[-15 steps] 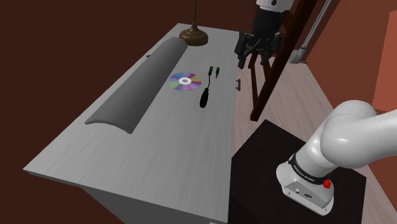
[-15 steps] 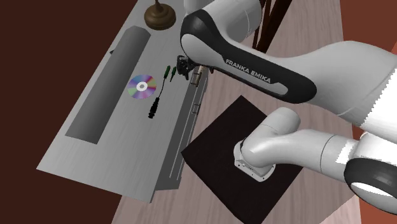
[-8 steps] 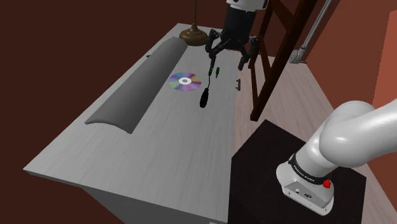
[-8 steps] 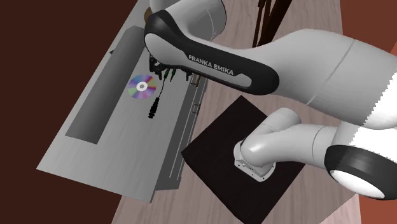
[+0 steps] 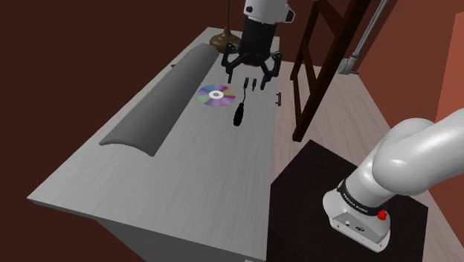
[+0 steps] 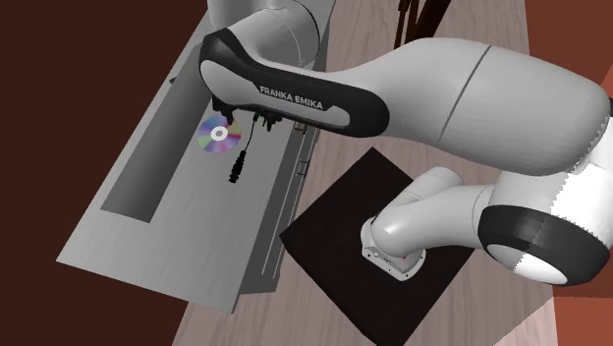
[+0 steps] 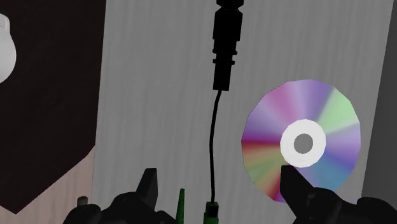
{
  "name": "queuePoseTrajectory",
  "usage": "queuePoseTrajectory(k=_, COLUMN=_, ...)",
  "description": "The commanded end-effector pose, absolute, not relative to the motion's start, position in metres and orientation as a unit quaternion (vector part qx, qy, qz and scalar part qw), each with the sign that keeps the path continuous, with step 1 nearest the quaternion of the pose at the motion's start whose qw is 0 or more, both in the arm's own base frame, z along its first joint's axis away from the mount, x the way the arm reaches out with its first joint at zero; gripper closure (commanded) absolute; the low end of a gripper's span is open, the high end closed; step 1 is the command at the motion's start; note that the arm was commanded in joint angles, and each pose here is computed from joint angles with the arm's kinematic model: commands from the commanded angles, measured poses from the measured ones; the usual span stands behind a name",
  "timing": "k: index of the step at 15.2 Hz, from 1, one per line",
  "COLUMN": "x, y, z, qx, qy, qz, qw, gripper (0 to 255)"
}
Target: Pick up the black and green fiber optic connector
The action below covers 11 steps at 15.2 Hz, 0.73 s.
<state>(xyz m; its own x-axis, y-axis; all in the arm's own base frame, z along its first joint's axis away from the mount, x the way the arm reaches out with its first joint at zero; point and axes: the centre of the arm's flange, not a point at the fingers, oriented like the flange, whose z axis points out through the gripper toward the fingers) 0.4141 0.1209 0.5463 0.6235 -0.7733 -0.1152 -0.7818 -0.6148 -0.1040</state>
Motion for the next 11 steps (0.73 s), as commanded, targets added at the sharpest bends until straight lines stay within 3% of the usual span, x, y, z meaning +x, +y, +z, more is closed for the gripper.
queuePoseTrajectory(k=1, x=0.4132, y=0.1203, z=0.5357, qx=-0.898, qy=0.434, qz=0.029, qw=0.072, gripper=0)
queuePoseTrajectory(k=4, x=0.4132, y=0.1203, z=0.5274, qx=-0.898, qy=0.434, qz=0.029, qw=0.072, gripper=0)
queuePoseTrajectory(k=5, x=0.4129, y=0.1196, z=0.5276, qx=-0.898, qy=0.434, qz=0.029, qw=0.072, gripper=255)
queuePoseTrajectory(k=11, x=0.4125, y=0.1198, z=0.5271, qx=-0.898, qy=0.434, qz=0.029, qw=0.072, gripper=255)
